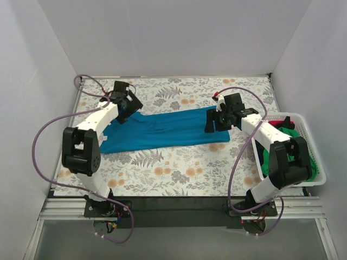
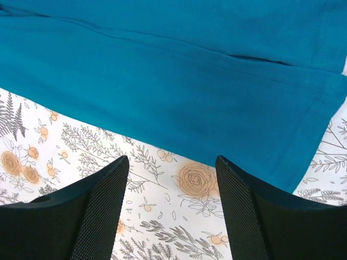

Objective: Fold and stack the t-shirts
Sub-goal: Fold the tshirt

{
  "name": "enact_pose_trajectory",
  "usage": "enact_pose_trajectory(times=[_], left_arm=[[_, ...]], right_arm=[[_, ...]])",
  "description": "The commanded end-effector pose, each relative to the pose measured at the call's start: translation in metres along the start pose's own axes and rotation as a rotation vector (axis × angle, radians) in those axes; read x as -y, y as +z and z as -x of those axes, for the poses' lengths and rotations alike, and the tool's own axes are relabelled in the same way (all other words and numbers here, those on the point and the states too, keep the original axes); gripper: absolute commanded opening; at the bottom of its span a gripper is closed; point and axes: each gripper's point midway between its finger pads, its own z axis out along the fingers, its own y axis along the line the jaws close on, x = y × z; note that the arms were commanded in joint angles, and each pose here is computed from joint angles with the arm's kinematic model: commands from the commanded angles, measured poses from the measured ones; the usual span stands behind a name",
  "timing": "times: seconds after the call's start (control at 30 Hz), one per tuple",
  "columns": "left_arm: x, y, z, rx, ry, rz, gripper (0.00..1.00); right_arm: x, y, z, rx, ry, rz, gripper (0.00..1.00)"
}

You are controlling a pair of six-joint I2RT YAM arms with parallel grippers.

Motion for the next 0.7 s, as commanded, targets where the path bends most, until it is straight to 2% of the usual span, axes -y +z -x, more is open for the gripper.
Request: enact_pose_trajectory(times=[0.0, 0.07, 0.27, 0.47, 0.67], left_arm=[[-0.076, -0.019, 0.006, 0.028, -0.081, 0.160, 0.87], [-0.105, -0.030, 0.014, 0.054, -0.140, 0.192, 0.85], [-0.188, -0.039, -0.015, 0.011, -0.243, 0.338, 0.70], [-0.231, -0.038, -0.050, -0.040, -0.308, 0.428, 0.62], [-0.248, -0.030, -0.050, -0.051, -0.327, 0.470, 0.60]], right_arm=[[-0.008, 0.001, 0.027, 0.054, -0.038, 0.044, 0.70], [-0.005, 0.009, 0.023, 0.030, -0.035, 0.036, 0.69], [0.006, 0.031, 0.010, -0.033, 0.020, 0.012, 0.65], [0.020, 0.044, -0.017, -0.108, 0.091, -0.016, 0.64], [0.032, 0.043, -0.047, -0.185, 0.146, -0.065, 0.64]])
